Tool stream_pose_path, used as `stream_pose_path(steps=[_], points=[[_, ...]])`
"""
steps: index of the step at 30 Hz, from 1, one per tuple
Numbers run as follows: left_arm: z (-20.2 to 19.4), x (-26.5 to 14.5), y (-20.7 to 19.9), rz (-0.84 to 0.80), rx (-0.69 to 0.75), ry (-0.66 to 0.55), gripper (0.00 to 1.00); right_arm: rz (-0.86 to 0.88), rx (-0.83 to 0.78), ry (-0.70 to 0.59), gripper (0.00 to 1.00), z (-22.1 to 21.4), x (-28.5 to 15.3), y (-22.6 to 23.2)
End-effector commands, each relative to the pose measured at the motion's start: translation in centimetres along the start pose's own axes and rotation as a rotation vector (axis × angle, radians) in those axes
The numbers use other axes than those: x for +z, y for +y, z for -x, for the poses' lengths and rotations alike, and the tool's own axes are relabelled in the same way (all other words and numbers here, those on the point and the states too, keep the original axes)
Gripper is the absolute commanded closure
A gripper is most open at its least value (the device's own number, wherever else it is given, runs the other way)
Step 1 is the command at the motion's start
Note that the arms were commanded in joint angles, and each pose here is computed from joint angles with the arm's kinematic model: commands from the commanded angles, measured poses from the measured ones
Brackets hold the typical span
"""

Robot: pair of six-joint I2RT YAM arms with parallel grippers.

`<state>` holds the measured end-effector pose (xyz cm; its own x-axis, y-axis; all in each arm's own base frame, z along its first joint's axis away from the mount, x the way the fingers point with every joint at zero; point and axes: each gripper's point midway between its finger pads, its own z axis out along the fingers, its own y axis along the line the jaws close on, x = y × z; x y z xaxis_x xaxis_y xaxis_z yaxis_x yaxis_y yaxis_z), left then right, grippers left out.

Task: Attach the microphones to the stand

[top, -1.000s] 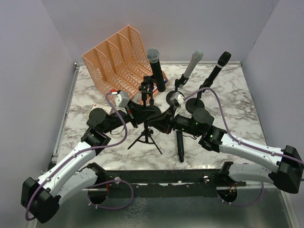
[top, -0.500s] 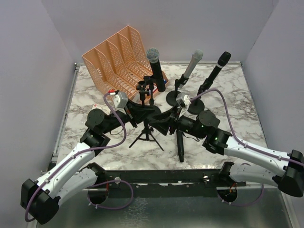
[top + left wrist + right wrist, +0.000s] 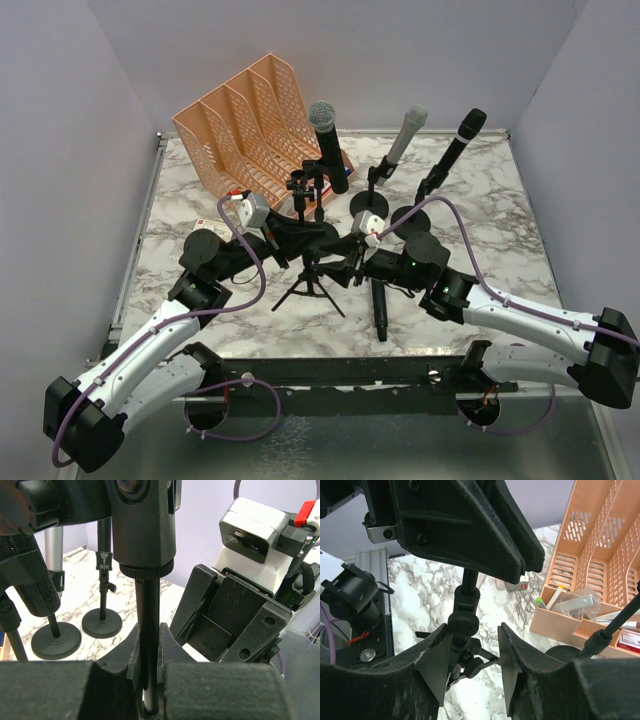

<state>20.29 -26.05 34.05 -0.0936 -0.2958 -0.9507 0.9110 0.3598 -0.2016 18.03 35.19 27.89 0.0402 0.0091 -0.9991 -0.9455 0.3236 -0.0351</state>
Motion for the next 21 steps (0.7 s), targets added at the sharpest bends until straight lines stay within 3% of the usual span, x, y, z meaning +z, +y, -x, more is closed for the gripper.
stream_pose_path(steps=[1, 9, 11, 15, 18, 21], points=[[3.2, 0.4, -0.9, -0.028, 0.045, -0.089, 1.00, 0.046, -0.057, -0.028, 0.56, 0.3, 0.4, 0.7], [3.0, 0.5, -0.8, -0.026, 0.046, -0.083, 1.00, 0.038, -0.076, -0.061, 0.57, 1.2, 0.3, 0.5], [3.0, 0.5, -0.7, -0.024, 0.047, -0.082, 1.00, 0.039, -0.075, -0.053, 0.66, 1.0, 0.3, 0.5], [2.9, 0.5, -0.7, -0.024, 0.050, -0.080, 1.00, 0.035, -0.060, -0.030, 0.95, 0.3, 0.4, 0.4], [2.8, 0.5, -0.6, -0.023, 0.055, -0.077, 1.00, 0.014, -0.005, -0.022, 0.99, 0.2, 0.6, 0.3], [2.7, 0.4, -0.6, -0.023, 0.072, -0.078, 1.00, -0.059, 0.171, -0.049, 0.99, 0.9, 0.7, -0.4]])
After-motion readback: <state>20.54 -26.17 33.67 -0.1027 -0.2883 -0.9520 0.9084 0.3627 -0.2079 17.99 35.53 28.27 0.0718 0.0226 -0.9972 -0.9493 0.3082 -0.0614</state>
